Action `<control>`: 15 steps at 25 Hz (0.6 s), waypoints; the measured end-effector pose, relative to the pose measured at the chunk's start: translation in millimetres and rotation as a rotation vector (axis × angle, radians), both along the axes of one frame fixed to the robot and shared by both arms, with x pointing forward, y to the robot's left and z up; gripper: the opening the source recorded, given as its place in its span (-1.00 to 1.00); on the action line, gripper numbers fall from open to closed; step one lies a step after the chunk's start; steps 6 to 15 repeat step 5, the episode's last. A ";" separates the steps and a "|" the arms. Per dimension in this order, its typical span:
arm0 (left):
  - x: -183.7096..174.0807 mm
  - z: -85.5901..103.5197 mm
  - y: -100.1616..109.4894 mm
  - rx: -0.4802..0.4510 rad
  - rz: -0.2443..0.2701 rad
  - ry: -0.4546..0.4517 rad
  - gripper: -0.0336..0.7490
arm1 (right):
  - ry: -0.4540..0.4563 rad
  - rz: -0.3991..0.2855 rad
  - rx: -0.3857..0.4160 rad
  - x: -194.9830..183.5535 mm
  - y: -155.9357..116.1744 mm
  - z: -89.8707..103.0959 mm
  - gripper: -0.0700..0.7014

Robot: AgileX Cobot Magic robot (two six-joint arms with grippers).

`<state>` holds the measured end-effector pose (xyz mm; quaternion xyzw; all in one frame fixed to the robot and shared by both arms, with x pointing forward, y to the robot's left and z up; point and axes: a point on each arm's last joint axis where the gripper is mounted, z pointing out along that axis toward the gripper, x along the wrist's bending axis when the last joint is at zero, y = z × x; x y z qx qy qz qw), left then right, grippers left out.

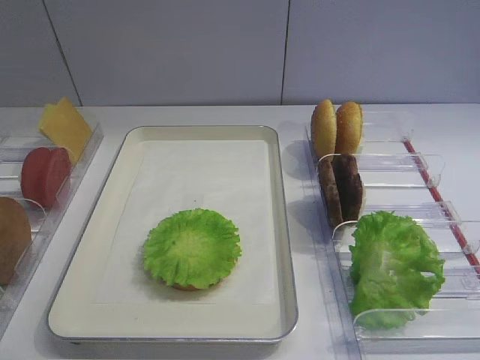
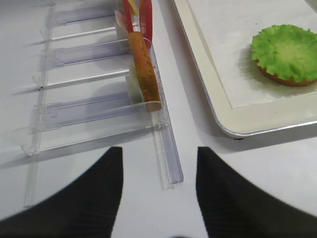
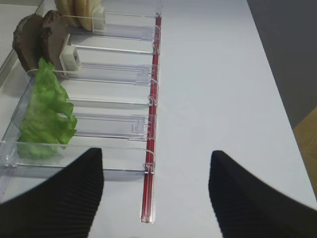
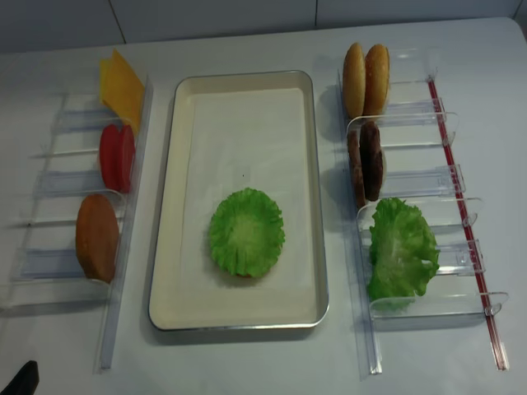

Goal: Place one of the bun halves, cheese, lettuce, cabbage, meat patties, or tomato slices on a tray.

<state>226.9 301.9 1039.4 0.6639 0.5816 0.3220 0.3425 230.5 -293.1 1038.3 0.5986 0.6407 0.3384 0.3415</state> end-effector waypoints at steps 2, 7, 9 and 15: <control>0.0 0.0 0.0 0.000 0.000 0.000 -0.03 | 0.000 0.000 0.000 0.0 0.0 0.0 0.35; 0.0 0.0 0.0 0.000 0.000 0.000 -0.03 | 0.000 0.000 0.000 0.0 0.0 0.0 0.35; 0.0 0.0 0.0 0.000 0.000 0.000 -0.03 | 0.000 0.000 0.000 0.0 0.0 0.0 0.35; 0.0 0.0 0.0 0.000 0.000 0.000 -0.03 | 0.000 0.000 0.000 0.0 0.0 0.0 0.35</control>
